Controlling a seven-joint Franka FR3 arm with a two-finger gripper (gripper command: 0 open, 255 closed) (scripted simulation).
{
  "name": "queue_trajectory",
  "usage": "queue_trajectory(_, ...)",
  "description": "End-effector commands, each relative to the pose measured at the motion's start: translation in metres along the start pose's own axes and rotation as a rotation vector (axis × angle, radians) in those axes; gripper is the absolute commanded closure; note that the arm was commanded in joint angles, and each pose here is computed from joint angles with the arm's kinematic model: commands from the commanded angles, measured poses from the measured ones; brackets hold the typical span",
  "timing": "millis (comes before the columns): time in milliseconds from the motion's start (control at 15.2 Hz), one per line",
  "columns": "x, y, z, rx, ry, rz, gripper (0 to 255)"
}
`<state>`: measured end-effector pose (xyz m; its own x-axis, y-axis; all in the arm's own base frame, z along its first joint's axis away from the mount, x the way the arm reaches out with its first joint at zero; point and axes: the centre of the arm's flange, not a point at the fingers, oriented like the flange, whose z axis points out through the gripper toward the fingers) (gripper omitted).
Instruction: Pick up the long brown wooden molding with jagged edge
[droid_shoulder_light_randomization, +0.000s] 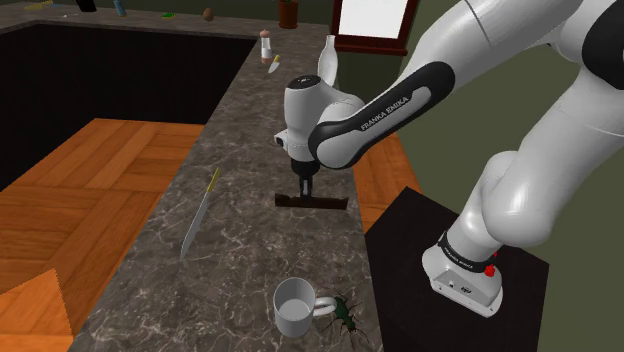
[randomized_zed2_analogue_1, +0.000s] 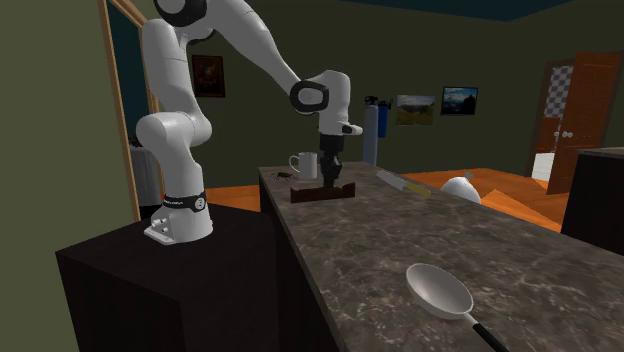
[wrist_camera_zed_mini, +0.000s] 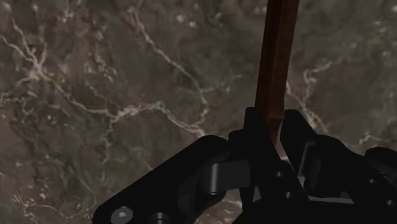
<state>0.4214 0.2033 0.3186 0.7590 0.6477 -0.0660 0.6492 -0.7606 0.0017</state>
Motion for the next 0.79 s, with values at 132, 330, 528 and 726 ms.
queue_trajectory(132, 0.0, 0.0, 0.0, 0.0, 0.0, 0.0, 255)
queue_trajectory(330, 0.0, 0.0, 0.0, 0.0, 0.0, 0.0, 255)
queue_trajectory(528, -0.001, 0.0, -0.01, 0.0, 0.0, 0.0, 255)
queue_trajectory(726, -0.002, 0.0, -0.026, 0.0, 0.0, 0.0, 255)
